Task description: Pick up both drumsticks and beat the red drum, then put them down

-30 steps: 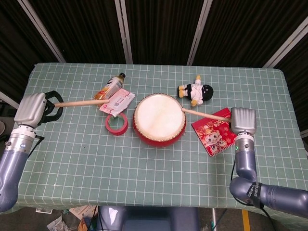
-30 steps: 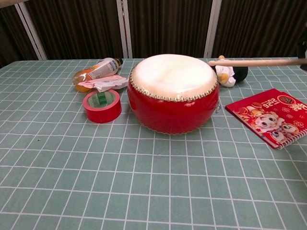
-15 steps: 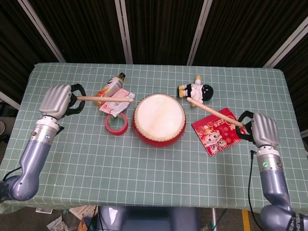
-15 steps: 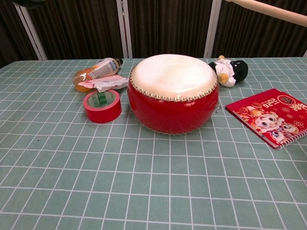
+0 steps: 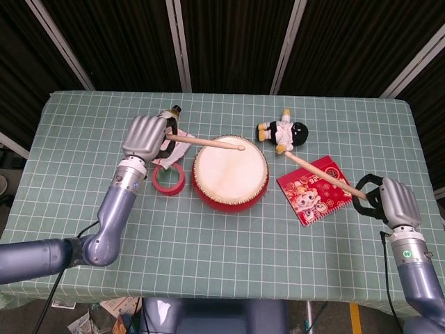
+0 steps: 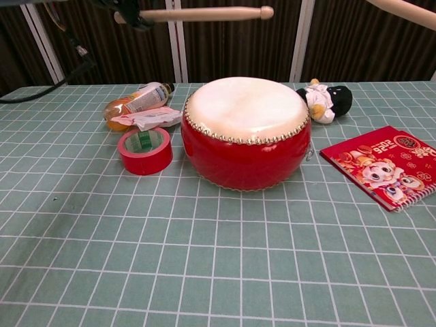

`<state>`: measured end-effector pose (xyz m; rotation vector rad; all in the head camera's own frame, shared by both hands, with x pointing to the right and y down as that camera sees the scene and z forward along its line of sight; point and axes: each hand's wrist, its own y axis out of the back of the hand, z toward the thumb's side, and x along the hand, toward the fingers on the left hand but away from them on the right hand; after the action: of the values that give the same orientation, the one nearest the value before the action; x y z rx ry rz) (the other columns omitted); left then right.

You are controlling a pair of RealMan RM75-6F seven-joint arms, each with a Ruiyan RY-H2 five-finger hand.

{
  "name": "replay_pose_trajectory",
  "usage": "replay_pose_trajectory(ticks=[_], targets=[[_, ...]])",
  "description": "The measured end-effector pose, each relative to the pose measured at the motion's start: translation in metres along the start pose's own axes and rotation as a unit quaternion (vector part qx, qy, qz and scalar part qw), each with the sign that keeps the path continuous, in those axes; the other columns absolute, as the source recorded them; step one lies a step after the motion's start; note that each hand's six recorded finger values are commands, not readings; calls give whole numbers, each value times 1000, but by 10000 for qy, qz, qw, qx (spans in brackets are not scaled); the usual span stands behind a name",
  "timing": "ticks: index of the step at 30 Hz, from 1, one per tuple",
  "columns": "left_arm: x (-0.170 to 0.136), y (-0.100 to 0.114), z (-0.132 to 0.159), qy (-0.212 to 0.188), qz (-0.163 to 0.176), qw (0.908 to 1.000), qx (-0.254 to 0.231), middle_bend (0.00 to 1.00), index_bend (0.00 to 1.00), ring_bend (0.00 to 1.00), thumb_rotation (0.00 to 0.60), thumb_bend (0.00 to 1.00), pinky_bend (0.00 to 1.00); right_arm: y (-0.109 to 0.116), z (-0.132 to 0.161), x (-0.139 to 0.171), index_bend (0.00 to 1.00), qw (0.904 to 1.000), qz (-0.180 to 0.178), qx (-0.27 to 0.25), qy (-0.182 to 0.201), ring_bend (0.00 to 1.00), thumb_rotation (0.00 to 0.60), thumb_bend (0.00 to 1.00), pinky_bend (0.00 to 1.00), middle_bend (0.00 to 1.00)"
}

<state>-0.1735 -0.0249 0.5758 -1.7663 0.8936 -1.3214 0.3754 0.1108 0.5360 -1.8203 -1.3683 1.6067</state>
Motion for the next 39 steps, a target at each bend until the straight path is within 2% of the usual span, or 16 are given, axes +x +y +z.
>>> replay_pose_trajectory(ticks=[2,5,8,10,12,15,17,20,21,24,26,29,33,39], targets=[[5,-12,3,95,-149,9994,294,1000,772,1000,600,638,1000,1,-3,-1,1000,10000,10,-11,-32,1000,600,920,1000,1000],[10,-33,0,308,-477,9936,977,1000,773,1000,600,638,1000,4,-7,-1,1000,10000,-1,-31,-76,1000,600,920,1000,1000],[11,-57,-10,584,-917,9770,1832,1000,773,1000,600,639,1000,5,-11,-2,1000,9999,6,-44,-111,1000,600,921,1000,1000],[11,-73,-19,822,-1294,9599,2348,1000,773,1000,600,639,1000,5,-13,-2,1000,9999,14,-33,-132,1000,600,920,1000,1000],[10,-85,-29,1043,-1636,9447,2643,1000,773,1000,600,638,1000,5,-14,-2,1000,9999,12,-21,-147,1000,600,920,1000,1000],[8,-92,-38,1204,-1889,9369,2683,1000,772,1000,600,637,1000,5,-14,-2,1000,9999,5,-3,-138,1000,600,920,1000,1000],[11,-89,-38,1222,-1844,9416,2538,1000,773,1000,600,636,1000,4,-13,-2,1000,9999,2,18,-127,1000,600,920,1000,1000],[18,-71,-34,1129,-1444,9611,2066,1000,772,1000,600,635,1000,2,-12,-2,1000,9999,-3,59,-99,1000,600,920,1000,1000],[22,-59,-31,1044,-1204,9703,1819,1000,772,1000,600,635,1000,1,-11,-2,1000,9999,-5,68,-91,1000,600,920,1000,1000],[25,-22,-26,765,-570,9884,1182,1000,772,1000,600,634,1000,0,-9,-2,1000,9999,-25,103,-57,1000,600,920,1000,1000],[20,5,-28,564,-189,9948,832,1000,772,1000,600,634,1000,0,-6,-3,1000,9999,-55,92,-14,1000,600,920,1000,1000],[6,34,-41,454,104,9977,491,1000,772,1000,600,633,1000,-1,-2,-4,1000,9999,-67,92,50,1000,600,920,1000,1000],[-21,53,-73,564,269,9980,-10,1000,772,1000,600,634,1000,-1,2,-6,1000,9998,-68,182,110,1000,600,920,1000,1000],[-68,56,-134,936,340,9930,-632,1000,772,1000,600,633,1000,4,14,-10,1000,9988,-77,417,227,1000,600,921,1000,1000]])
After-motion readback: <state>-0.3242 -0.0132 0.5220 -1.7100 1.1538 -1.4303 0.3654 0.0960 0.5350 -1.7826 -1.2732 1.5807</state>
